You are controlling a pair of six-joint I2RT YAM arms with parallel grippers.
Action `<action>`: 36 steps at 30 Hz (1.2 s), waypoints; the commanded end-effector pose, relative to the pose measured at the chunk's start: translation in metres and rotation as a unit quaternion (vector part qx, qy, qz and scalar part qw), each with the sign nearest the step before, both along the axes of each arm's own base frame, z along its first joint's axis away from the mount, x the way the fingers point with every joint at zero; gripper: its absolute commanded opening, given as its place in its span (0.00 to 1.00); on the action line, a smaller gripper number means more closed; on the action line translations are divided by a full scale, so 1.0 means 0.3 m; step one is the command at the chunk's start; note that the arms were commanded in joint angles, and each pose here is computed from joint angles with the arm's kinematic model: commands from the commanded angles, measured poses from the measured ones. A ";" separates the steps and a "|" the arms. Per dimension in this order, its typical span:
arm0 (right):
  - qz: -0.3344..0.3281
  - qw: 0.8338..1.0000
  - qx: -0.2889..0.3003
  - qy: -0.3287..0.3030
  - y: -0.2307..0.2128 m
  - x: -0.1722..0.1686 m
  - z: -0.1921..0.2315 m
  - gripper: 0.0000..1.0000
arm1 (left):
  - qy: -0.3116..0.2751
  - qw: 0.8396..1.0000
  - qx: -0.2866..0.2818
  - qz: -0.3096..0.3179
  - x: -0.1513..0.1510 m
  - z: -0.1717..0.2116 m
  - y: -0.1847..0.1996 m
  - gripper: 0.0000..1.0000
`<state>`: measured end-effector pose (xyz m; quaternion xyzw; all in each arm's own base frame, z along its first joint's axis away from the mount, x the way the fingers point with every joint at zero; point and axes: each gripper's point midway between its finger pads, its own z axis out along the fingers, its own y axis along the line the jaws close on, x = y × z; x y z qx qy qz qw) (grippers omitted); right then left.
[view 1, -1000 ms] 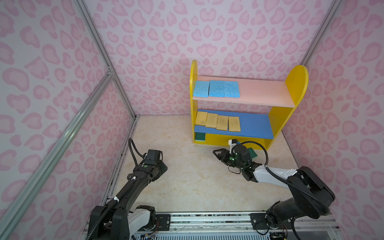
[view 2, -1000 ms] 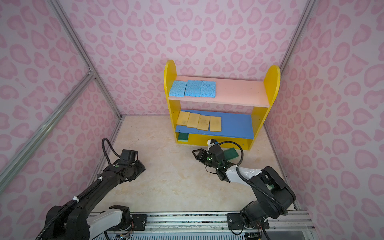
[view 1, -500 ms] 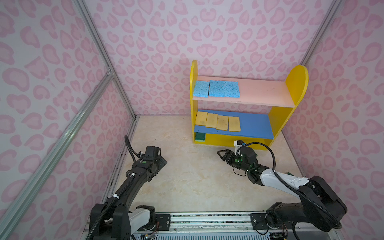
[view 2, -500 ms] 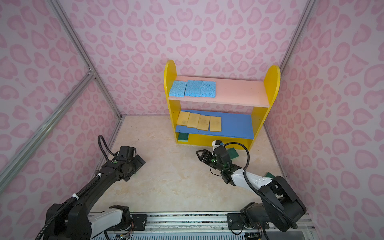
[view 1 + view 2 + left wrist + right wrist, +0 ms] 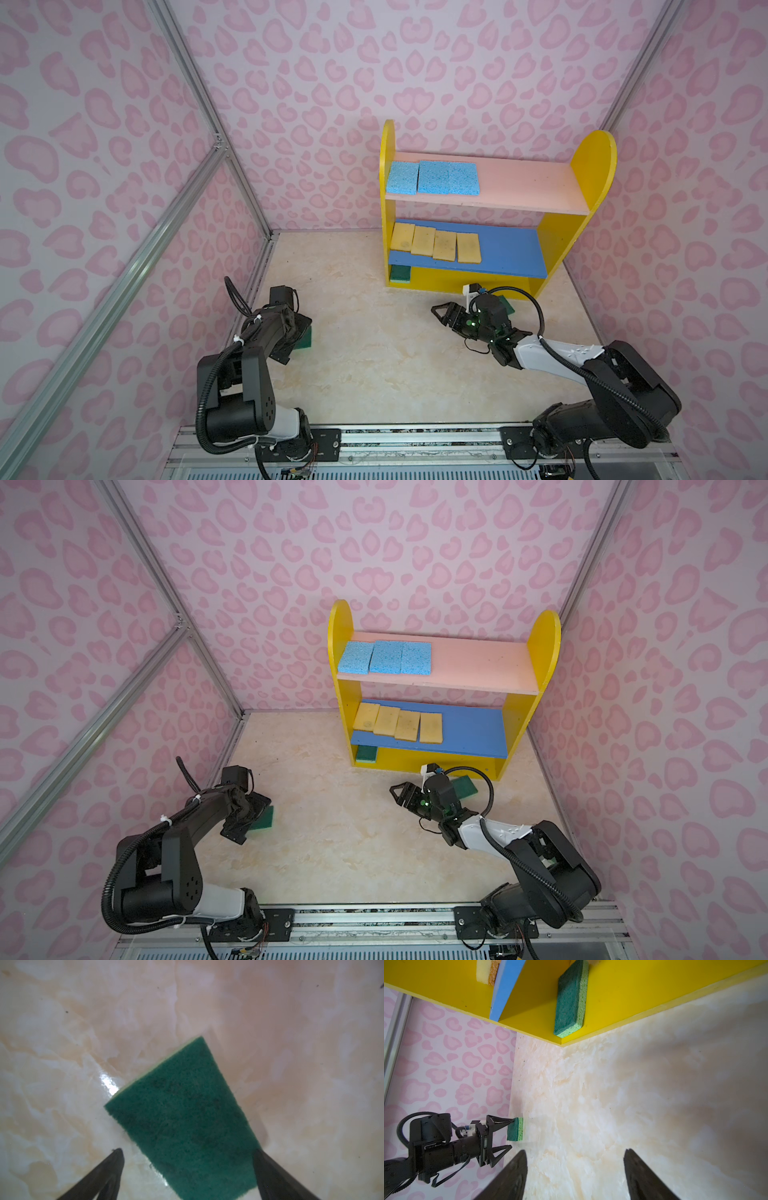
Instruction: Place and organize the cleaning sponges onto the shelf
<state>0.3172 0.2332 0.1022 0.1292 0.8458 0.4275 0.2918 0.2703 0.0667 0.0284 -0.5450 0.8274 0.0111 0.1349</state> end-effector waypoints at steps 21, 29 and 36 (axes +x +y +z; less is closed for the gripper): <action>0.007 1.000 0.004 -0.004 -0.014 0.033 -0.010 0.73 | 0.013 1.000 0.008 0.020 0.058 -0.035 0.041 0.98; 0.007 1.000 -0.001 -0.006 -0.023 0.025 -0.001 0.73 | 0.021 1.000 0.011 0.018 0.056 -0.056 0.045 0.98; 0.003 1.000 -0.002 -0.009 -0.029 0.022 0.011 0.72 | 0.009 1.000 0.009 0.003 0.056 -0.051 0.029 0.74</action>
